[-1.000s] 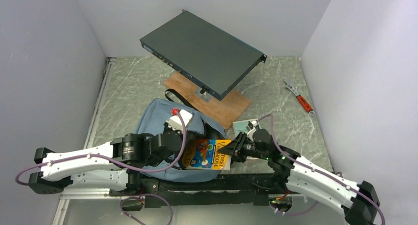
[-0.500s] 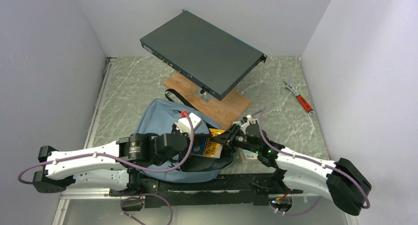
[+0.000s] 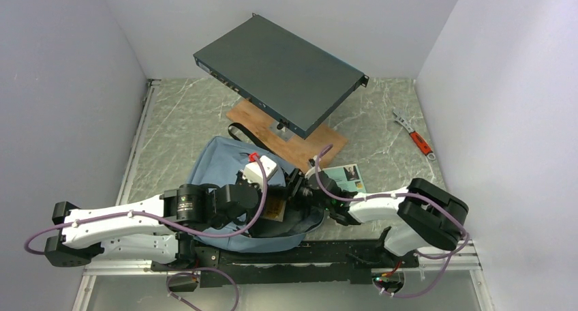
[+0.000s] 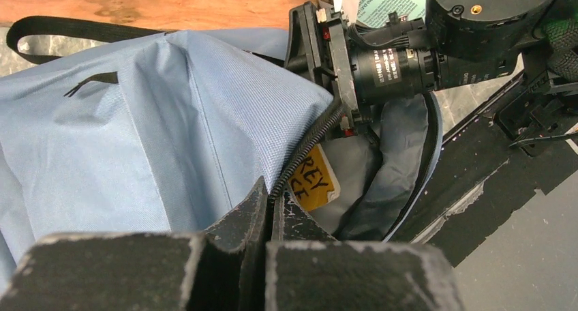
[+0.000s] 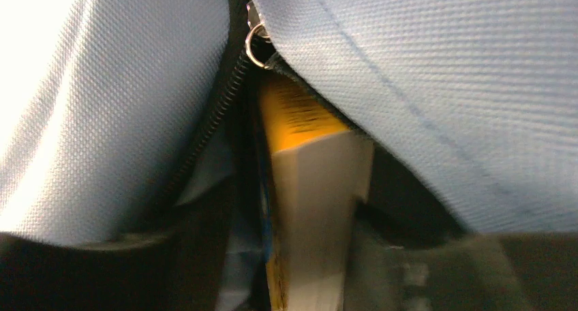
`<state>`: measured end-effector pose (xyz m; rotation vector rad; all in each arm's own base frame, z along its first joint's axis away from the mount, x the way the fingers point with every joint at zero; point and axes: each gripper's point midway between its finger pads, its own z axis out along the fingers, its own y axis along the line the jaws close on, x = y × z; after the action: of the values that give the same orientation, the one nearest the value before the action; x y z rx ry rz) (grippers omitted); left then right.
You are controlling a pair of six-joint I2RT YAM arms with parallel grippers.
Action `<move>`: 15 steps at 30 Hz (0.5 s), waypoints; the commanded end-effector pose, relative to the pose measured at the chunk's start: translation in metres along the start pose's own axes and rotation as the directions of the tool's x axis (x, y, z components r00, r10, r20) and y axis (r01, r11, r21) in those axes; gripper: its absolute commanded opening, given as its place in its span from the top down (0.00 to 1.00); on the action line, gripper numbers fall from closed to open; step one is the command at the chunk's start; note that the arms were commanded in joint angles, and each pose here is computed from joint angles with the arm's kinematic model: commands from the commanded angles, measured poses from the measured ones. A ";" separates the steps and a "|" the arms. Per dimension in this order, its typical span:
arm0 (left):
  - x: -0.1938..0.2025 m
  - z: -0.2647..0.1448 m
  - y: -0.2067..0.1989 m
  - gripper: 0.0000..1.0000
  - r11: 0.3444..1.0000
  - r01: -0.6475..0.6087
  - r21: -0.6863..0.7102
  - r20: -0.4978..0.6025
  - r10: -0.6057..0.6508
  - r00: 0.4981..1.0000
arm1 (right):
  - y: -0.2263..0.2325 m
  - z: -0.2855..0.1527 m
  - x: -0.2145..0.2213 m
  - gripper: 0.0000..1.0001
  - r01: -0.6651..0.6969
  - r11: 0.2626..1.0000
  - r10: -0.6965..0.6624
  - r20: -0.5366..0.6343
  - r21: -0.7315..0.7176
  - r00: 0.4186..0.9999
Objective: Pack the student bag
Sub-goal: Place the book in the student bag.
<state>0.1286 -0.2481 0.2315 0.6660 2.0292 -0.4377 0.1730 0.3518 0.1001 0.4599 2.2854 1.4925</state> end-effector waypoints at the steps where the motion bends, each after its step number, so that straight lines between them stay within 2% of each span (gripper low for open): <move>1: -0.019 -0.007 0.002 1.00 0.999 0.052 -0.003 0.061 -0.051 0.997 | 0.012 0.003 -0.004 0.32 0.101 0.995 -0.101 0.011 -0.013 0.995; 3: -0.018 -0.007 0.003 1.00 0.999 0.054 -0.006 0.059 -0.053 0.997 | -0.002 -0.002 -0.002 0.17 0.157 0.985 -0.156 -0.021 0.070 0.988; 5: -0.016 -0.007 0.003 1.00 0.998 0.055 -0.003 0.057 -0.054 0.997 | -0.017 -0.009 0.007 0.11 0.187 0.975 -0.178 -0.081 0.116 0.981; 9: -0.015 -0.005 0.001 1.00 0.999 0.046 0.006 0.055 -0.046 0.997 | -0.032 -0.026 0.021 0.10 0.195 0.973 -0.174 -0.158 0.126 0.972; 13: -0.015 -0.004 0.000 1.00 1.000 0.027 0.002 0.050 -0.027 0.998 | -0.031 -0.042 0.029 0.22 0.208 0.974 -0.190 -0.175 0.091 0.966; 15: -0.015 -0.003 0.000 1.00 1.000 0.020 0.004 0.048 -0.021 0.999 | -0.028 -0.047 0.029 0.22 0.224 0.972 -0.210 -0.171 0.072 0.963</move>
<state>0.1288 -0.2466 0.2310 0.6628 2.0318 -0.4321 0.1353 0.3241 0.0818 0.1888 2.4580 1.3436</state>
